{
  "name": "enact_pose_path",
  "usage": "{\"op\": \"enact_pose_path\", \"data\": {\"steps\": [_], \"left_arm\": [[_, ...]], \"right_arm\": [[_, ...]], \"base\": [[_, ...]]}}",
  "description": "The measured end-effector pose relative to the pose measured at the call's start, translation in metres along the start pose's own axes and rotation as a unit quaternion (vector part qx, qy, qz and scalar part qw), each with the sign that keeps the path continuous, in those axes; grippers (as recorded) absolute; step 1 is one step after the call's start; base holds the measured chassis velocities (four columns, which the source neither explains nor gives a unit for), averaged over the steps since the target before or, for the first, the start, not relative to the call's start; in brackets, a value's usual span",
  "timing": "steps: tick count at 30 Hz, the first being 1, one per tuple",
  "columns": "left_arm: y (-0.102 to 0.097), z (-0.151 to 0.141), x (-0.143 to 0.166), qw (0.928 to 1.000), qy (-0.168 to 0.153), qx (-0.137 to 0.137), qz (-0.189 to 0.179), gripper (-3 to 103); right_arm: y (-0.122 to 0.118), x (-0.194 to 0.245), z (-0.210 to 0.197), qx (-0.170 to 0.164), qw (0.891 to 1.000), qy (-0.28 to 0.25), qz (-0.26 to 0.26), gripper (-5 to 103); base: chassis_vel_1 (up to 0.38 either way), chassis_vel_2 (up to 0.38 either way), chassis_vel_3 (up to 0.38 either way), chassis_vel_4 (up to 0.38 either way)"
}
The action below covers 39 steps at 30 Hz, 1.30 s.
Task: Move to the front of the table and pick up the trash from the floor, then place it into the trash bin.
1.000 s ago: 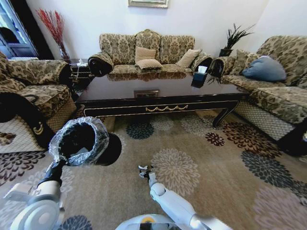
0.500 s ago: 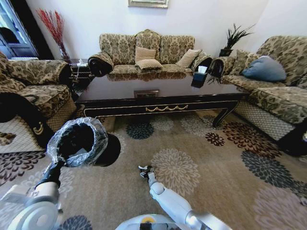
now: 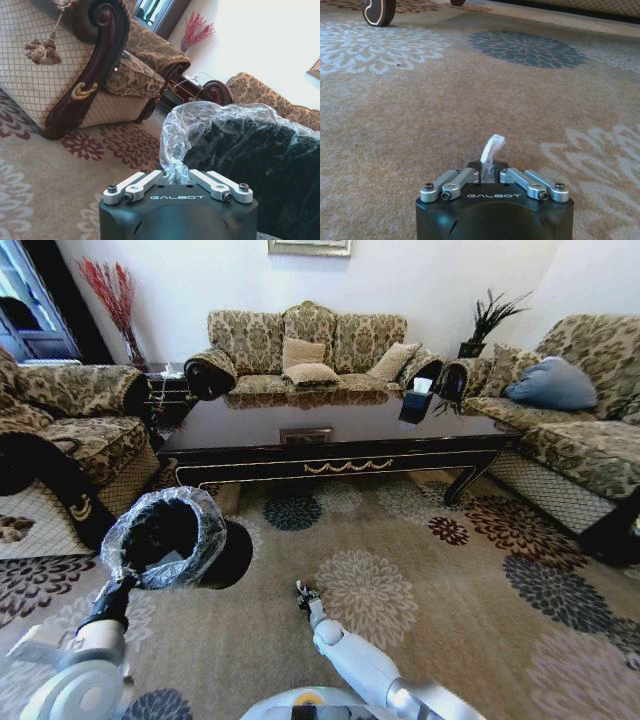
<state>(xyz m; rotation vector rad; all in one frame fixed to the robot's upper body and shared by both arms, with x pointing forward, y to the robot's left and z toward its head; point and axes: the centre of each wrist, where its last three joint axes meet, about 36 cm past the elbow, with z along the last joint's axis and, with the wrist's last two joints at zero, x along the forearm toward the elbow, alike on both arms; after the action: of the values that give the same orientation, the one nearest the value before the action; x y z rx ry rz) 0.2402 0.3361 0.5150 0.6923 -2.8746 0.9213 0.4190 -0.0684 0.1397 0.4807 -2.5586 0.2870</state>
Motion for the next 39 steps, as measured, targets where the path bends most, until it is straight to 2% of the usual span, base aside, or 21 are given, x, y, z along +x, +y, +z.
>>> {"op": "enact_pose_path", "data": {"steps": [2,3,4,9,11,13,15,17,18,20,22,23,26,27,28,31,32,33,36,39], "left_arm": [[0.001,0.002,-0.001,1.0,0.002,-0.001,-0.001,4],[0.001,0.002,-0.001,1.0,0.002,-0.001,-0.001,4],[0.001,0.002,-0.002,1.0,0.003,-0.001,-0.002,4],[0.004,0.009,-0.008,0.9999,0.01,-0.007,-0.006,4],[0.005,0.013,-0.01,0.9998,0.016,-0.008,-0.009,4],[0.007,0.023,-0.012,0.999,0.038,-0.016,-0.018,4],[0.008,0.027,-0.014,0.9985,0.045,-0.024,-0.022,4],[0.014,0.044,-0.02,0.9957,0.064,-0.057,-0.034,4],[0.014,0.044,-0.02,0.9957,0.064,-0.057,-0.034,4],[0.016,0.052,-0.024,0.994,0.073,-0.073,-0.037,4],[0.015,0.059,-0.029,0.9925,0.081,-0.086,-0.033,4],[0.015,0.059,-0.029,0.9925,0.081,-0.086,-0.033,4],[0.012,0.064,-0.031,0.9894,0.093,-0.106,-0.032,4],[0.01,0.067,-0.031,0.9865,0.105,-0.121,-0.037,3],[0.01,0.067,-0.031,0.9865,0.105,-0.121,-0.037,3],[0.006,0.076,-0.029,0.9756,0.138,-0.167,-0.038,4],[0.005,0.078,-0.029,0.9735,0.144,-0.175,-0.035,3],[0.005,0.078,-0.029,0.9735,0.144,-0.175,-0.035,3],[0.001,0.084,-0.029,0.9692,0.157,-0.188,-0.022,3],[0.0,0.088,-0.029,0.9686,0.161,-0.188,-0.02,3]], "right_arm": [[-0.003,0.004,0.001,0.0,1.0,-0.004,0.001,8],[-0.003,0.004,0.001,0.0,1.0,-0.004,0.001,8],[-0.004,0.007,0.0,0.0,1.0,-0.008,0.001,3],[-0.007,0.024,-0.02,-0.017,0.998,-0.055,-0.002,0],[-0.011,0.031,-0.034,-0.024,0.995,-0.092,-0.003,0],[-0.025,0.038,-0.065,-0.02,0.986,-0.168,0.002,0],[-0.029,0.039,-0.074,-0.021,0.982,-0.186,0.004,0],[-0.042,0.047,-0.123,-0.046,0.966,-0.254,0.0,0],[-0.042,0.047,-0.123,-0.046,0.966,-0.254,0.0,0],[-0.046,0.056,-0.151,-0.073,0.955,-0.288,-0.014,0],[-0.043,0.076,-0.189,-0.122,0.935,-0.329,-0.049,0],[-0.043,0.076,-0.189,-0.122,0.935,-0.329,-0.049,0],[-0.026,0.104,-0.223,-0.152,0.909,-0.374,-0.101,0],[-0.018,0.113,-0.229,-0.15,0.9,-0.391,-0.122,0],[-0.018,0.113,-0.229,-0.15,0.9,-0.391,-0.122,0],[0.011,0.134,-0.224,-0.131,0.881,-0.418,-0.179,0],[0.017,0.137,-0.219,-0.121,0.877,-0.424,-0.191,0],[0.017,0.137,-0.219,-0.121,0.877,-0.424,-0.191,0],[0.042,0.141,-0.194,-0.08,0.867,-0.435,-0.23,0],[0.052,0.141,-0.183,-0.065,0.865,-0.434,-0.243,0]], "base": [[0.0,0.0,0.0,0.0],[0.0,0.0,0.0,0.0],[0.0,0.0,0.0,0.0],[0.0,0.0,0.0,0.0],[0.0,0.0,0.0,0.0],[0.0,0.0,0.0,0.0],[0.0,0.0,0.0,0.0],[0.0,0.0,0.0,0.0],[0.0,0.0,0.0,0.0],[0.0,0.0,0.0,0.0],[0.0,0.0,0.0,0.0],[0.0,0.0,0.0,0.0],[0.0,0.0,0.0,0.0],[0.0,0.0,0.0,0.0],[0.0,0.0,0.0,0.0],[0.0,0.0,0.0,0.0],[0.0,0.0,0.0,0.0],[0.0,0.0,0.0,0.0],[0.0,0.0,0.0,0.0],[0.0,0.0,0.0,0.0]]}}
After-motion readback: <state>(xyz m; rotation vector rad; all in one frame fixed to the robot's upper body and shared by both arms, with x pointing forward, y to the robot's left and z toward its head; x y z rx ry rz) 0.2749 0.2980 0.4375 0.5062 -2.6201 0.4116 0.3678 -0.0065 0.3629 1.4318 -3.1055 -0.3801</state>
